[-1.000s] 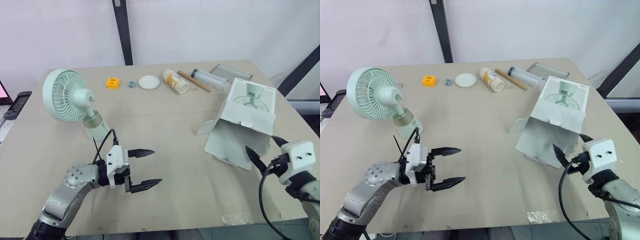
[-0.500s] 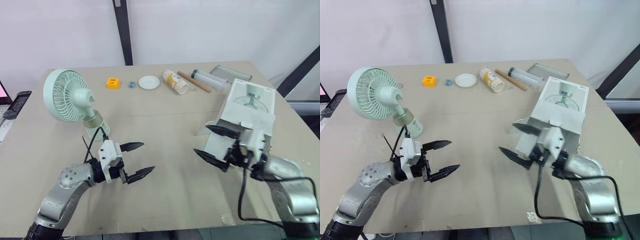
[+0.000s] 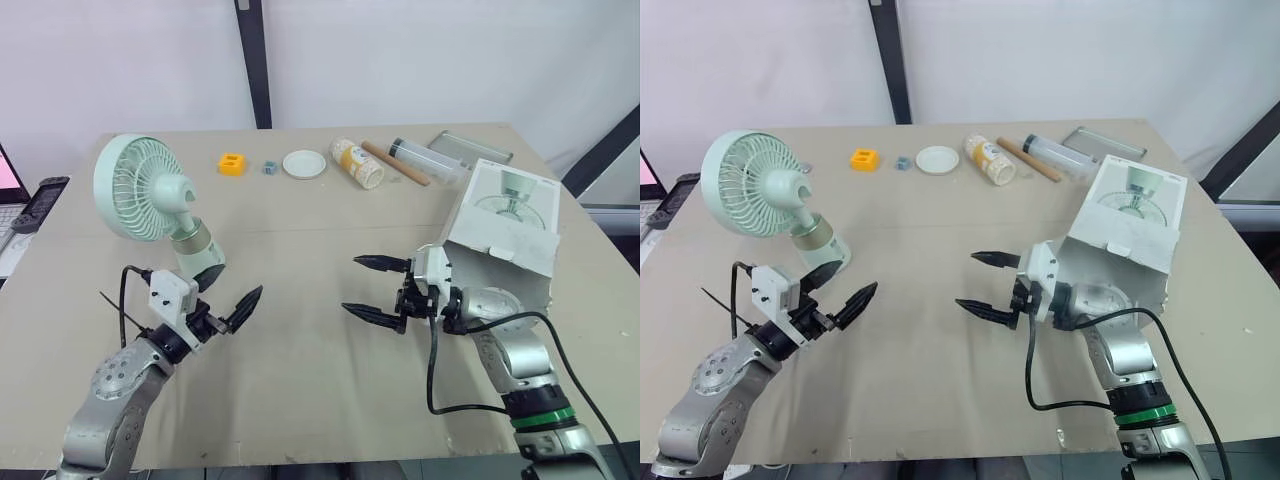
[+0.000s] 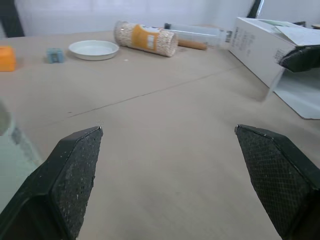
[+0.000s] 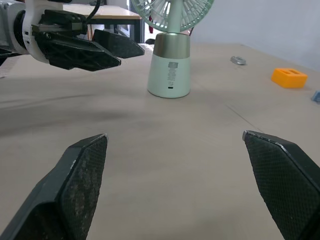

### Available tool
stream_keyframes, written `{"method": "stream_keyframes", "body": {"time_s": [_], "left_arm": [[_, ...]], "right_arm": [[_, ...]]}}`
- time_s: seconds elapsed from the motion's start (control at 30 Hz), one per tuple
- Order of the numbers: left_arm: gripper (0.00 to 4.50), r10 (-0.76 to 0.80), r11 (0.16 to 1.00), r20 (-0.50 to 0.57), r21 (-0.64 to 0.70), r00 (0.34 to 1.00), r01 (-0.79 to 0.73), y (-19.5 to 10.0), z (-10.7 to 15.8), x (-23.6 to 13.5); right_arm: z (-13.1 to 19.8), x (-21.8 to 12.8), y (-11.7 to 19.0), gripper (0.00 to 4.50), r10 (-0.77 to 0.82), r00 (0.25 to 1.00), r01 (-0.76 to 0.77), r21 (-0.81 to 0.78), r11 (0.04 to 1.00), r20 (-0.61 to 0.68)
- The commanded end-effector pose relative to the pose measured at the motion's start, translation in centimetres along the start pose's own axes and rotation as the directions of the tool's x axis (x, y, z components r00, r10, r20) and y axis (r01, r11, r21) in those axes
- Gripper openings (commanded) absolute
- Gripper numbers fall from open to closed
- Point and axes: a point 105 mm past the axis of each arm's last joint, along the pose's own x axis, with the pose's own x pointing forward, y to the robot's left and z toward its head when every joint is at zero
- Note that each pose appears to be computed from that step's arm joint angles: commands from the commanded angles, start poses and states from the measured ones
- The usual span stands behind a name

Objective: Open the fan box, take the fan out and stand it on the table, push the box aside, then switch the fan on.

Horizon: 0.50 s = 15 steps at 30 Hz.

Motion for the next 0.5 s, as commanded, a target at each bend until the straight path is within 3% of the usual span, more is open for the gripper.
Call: {"method": "stream_keyframes", "body": {"time_s": [0.03, 0.27, 0.5], "left_arm": [[4.5, 0.131, 0.991, 0.072, 0.023, 0.989, -0.133, 0.8, 1.7, -1.1], [4.5, 0.336, 0.941, 0.107, -0.002, 0.936, -0.338, 2.6, 2.5, -3.9], [4.5, 0.426, 0.901, 0.149, 0.016, 0.893, -0.433, 4.9, 4.2, -5.8]], "right_arm": [[0.8, 0.2, -0.1, 4.43, 0.006, 1.0, -0.005, -0.075, 0.997, 0.019], [0.6, 0.7, 0.1, 4.43, 0.003, 0.999, 0.0, -0.072, 0.997, 0.04], [0.7, 1.5, -0.3, 4.43, -0.001, 0.999, 0.005, -0.079, 0.997, 0.054]]}}
